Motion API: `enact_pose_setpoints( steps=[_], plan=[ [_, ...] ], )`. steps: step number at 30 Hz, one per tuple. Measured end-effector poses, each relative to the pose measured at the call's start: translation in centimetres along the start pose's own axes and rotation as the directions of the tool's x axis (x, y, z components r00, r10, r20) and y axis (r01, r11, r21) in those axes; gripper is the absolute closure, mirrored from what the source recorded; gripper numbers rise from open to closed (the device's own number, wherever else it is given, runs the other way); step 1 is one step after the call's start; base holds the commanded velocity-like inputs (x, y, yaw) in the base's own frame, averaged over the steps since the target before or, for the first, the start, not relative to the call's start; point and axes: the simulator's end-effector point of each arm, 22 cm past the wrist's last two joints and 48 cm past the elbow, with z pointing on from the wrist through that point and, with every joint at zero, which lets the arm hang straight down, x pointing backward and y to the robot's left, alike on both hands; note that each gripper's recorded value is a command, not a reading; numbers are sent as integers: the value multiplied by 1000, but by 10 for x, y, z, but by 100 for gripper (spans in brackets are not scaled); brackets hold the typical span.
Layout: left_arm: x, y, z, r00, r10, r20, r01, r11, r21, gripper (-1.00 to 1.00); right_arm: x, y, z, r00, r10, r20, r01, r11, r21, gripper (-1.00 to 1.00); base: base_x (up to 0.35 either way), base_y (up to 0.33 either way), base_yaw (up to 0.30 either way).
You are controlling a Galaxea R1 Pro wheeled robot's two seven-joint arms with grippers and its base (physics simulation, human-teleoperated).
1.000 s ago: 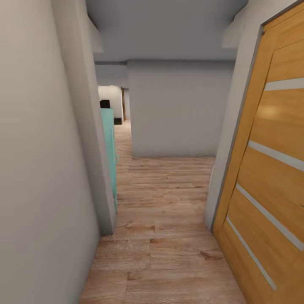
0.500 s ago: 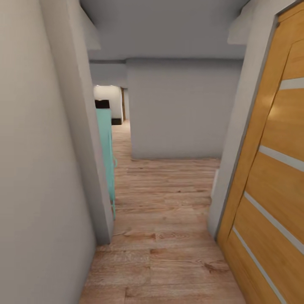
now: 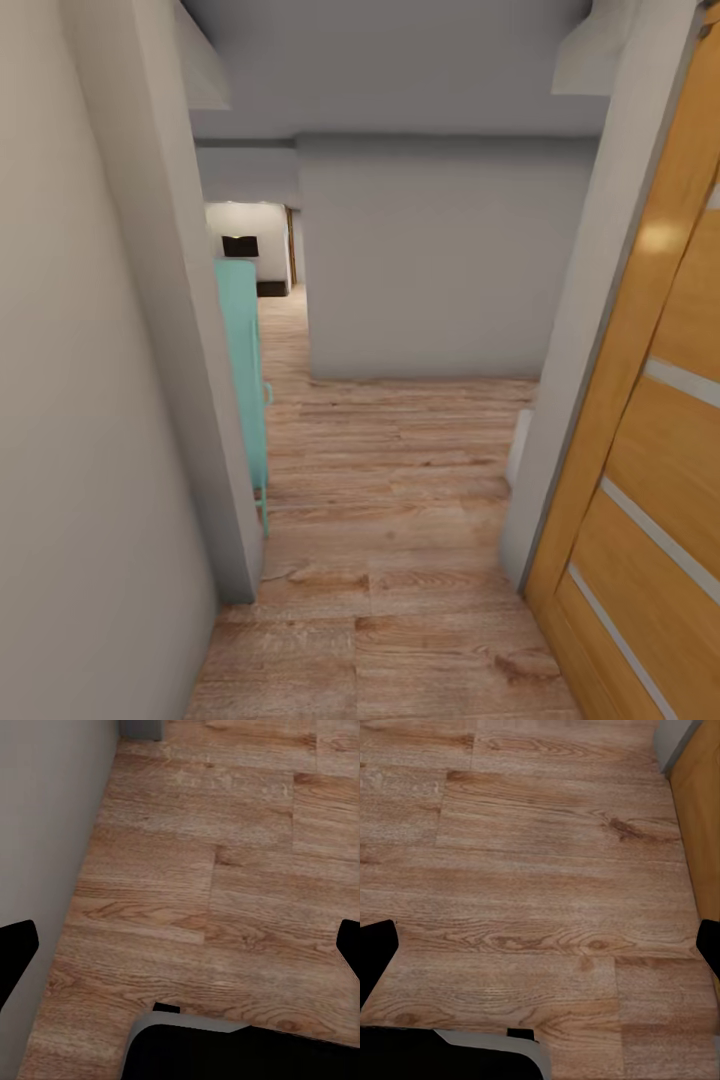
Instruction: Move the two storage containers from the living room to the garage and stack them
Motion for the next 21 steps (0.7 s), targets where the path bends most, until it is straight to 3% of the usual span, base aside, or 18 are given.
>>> enact_pose_setpoints(
  steps=[21],
  plan=[
    [0, 0, 0, 1000, -1, -2, 1, 1000, -2, -100, 1, 0, 0, 1000, -5, -2, 5, 1000, -5, -100, 311, 0, 0]
  ],
)
